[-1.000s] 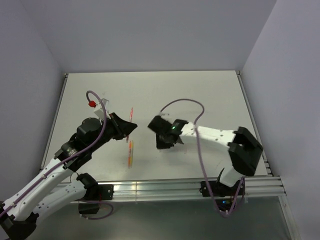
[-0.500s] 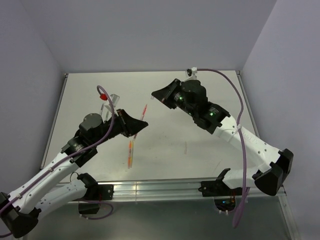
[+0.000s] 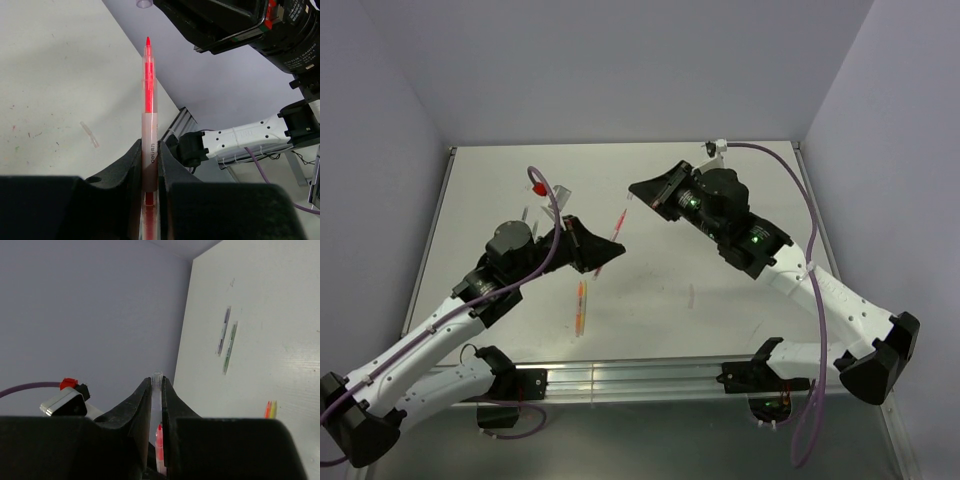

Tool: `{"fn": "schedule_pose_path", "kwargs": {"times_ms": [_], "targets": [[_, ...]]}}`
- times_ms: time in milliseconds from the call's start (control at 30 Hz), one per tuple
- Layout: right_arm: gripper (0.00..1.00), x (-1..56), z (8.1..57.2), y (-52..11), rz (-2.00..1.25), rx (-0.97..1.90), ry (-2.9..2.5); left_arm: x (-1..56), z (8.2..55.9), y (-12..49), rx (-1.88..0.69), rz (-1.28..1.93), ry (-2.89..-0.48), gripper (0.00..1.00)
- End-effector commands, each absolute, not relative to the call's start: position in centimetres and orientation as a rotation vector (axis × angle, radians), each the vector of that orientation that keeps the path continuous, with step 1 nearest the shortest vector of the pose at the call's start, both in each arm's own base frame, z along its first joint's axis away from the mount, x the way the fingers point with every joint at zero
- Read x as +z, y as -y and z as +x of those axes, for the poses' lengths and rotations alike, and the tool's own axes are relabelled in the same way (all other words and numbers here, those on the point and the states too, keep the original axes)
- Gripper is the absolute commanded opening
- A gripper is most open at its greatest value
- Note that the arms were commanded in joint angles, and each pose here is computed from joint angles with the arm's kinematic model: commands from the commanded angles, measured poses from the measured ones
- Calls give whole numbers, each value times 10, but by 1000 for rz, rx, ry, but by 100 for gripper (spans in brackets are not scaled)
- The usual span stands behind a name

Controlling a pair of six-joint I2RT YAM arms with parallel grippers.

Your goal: Insert the pens into the pen caps

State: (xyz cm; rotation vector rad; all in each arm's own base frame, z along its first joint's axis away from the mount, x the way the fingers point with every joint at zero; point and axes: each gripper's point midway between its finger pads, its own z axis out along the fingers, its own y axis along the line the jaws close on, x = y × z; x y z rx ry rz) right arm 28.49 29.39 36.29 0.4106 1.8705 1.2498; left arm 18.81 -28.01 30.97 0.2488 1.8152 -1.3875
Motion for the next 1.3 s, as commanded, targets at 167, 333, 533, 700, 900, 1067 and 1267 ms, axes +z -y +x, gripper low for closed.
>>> {"fn": "schedule_pose_path", "kwargs": {"times_ms": [167,333,533,700,900,1067,1267], "targets": [[0,374,279,-287,397,1280,-1815,341,191,282,-1406,278,-1715,0],[0,372,277,-287,395,1285,-1819,340,192,282,-1399,275,-1721,0],[0,373,276,-286,395,1284,-1817,337,193,284,-1400,279,-1733,0],[0,375,276,-288,387,1290,-1818,336,194,284,-1399,273,-1734,0],[0,376,273,-291,376,1297,-1821,335,193,284,-1396,281,-1738,0],[0,378,272,-293,371,1302,-1820,334,195,284,-1390,274,-1740,0],[0,379,269,-297,361,1308,-1822,335,197,284,-1376,278,-1740,0]]}}
